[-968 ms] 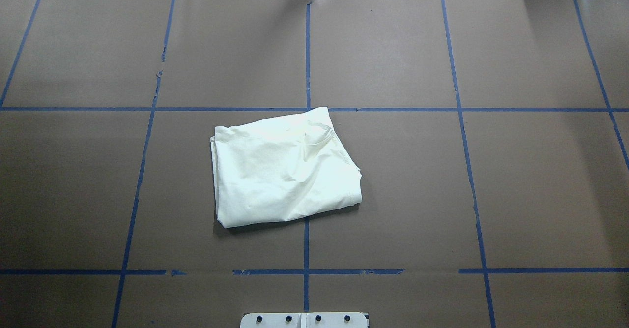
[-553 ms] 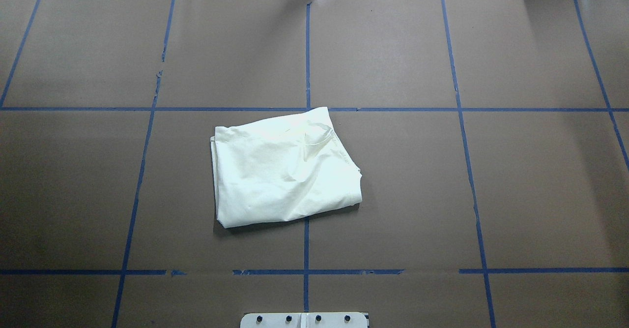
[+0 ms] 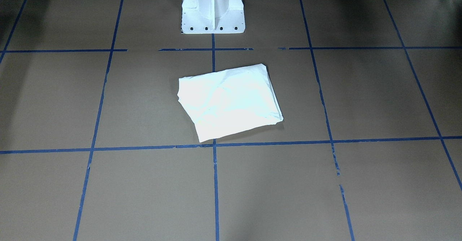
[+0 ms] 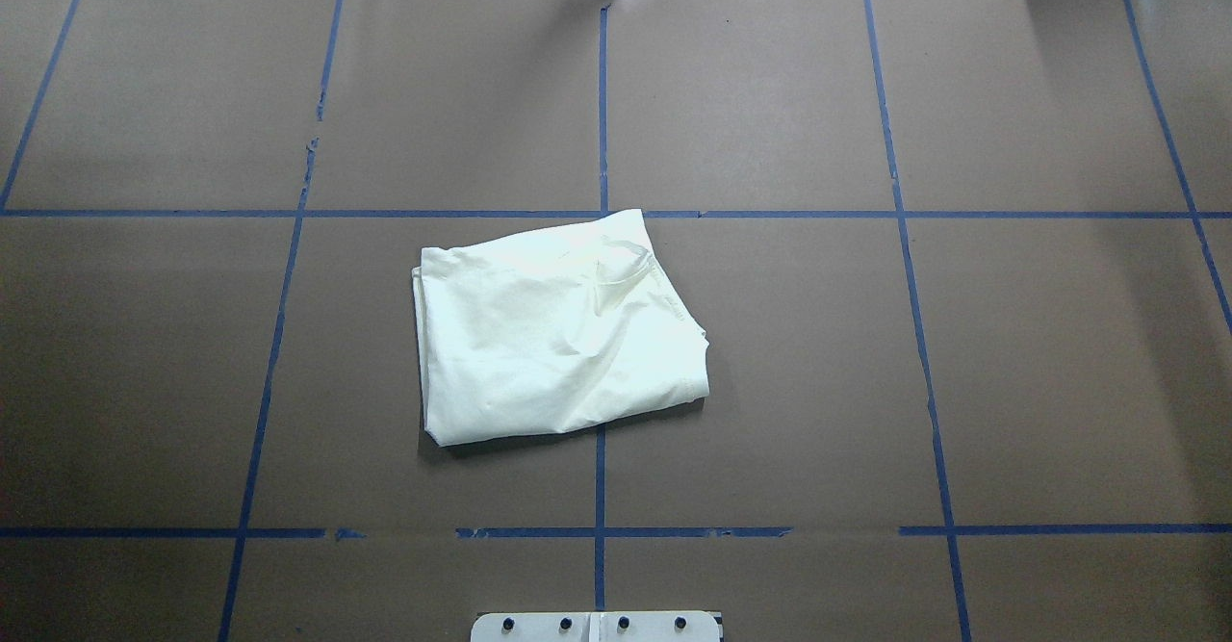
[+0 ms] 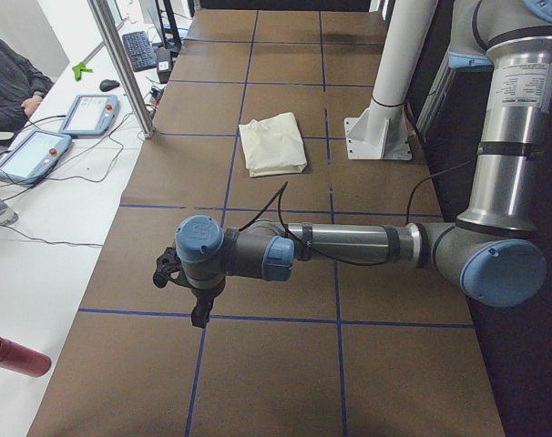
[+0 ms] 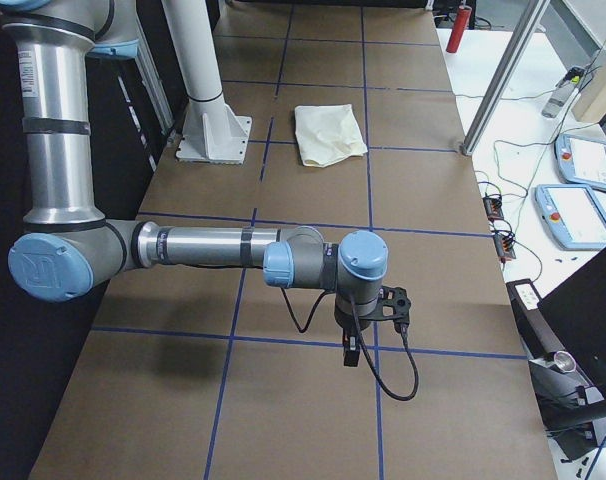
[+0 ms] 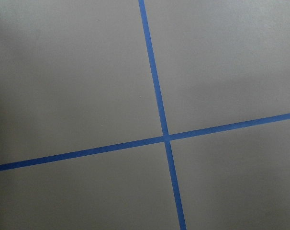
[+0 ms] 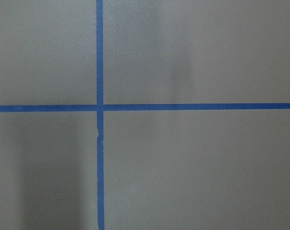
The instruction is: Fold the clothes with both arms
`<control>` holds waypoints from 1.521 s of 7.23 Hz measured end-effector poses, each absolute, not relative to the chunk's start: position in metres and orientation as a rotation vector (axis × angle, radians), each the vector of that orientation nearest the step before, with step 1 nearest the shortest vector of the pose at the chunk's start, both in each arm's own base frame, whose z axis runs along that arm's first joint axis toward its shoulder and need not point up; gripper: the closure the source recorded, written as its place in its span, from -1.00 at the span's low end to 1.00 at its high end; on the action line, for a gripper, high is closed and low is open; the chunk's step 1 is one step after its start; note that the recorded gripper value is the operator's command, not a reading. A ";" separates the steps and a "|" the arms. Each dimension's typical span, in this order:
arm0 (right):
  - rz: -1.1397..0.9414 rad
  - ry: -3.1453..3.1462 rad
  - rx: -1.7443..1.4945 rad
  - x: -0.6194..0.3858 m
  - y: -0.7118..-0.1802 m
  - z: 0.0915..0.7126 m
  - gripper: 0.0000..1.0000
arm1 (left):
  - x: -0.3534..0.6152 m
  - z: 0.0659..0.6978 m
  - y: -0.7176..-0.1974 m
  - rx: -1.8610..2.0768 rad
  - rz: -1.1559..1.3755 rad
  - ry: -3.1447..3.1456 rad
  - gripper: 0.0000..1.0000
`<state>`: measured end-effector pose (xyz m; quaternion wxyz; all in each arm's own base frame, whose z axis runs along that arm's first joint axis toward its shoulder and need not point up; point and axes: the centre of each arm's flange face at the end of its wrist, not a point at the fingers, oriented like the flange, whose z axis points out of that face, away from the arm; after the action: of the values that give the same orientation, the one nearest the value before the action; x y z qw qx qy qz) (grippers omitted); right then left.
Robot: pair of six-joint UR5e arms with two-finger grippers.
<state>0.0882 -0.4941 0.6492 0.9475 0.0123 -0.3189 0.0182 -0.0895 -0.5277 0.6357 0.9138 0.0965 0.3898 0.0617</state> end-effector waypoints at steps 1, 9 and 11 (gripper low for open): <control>0.037 -0.650 0.025 0.088 -0.494 0.649 -1.00 | -0.090 0.635 -0.528 0.218 0.136 0.794 -1.00; 0.019 -0.650 0.012 0.077 -0.498 0.651 -1.00 | -0.088 0.645 -0.520 0.226 0.140 0.791 -1.00; 0.019 -0.649 0.003 0.076 -0.497 0.655 -1.00 | -0.088 0.647 -0.520 0.223 0.138 0.792 -1.00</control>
<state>0.0761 -0.4973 0.6555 0.9478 0.0016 -0.3188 0.0095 -0.0882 -0.5199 0.6466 0.9143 0.1082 0.3844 0.0669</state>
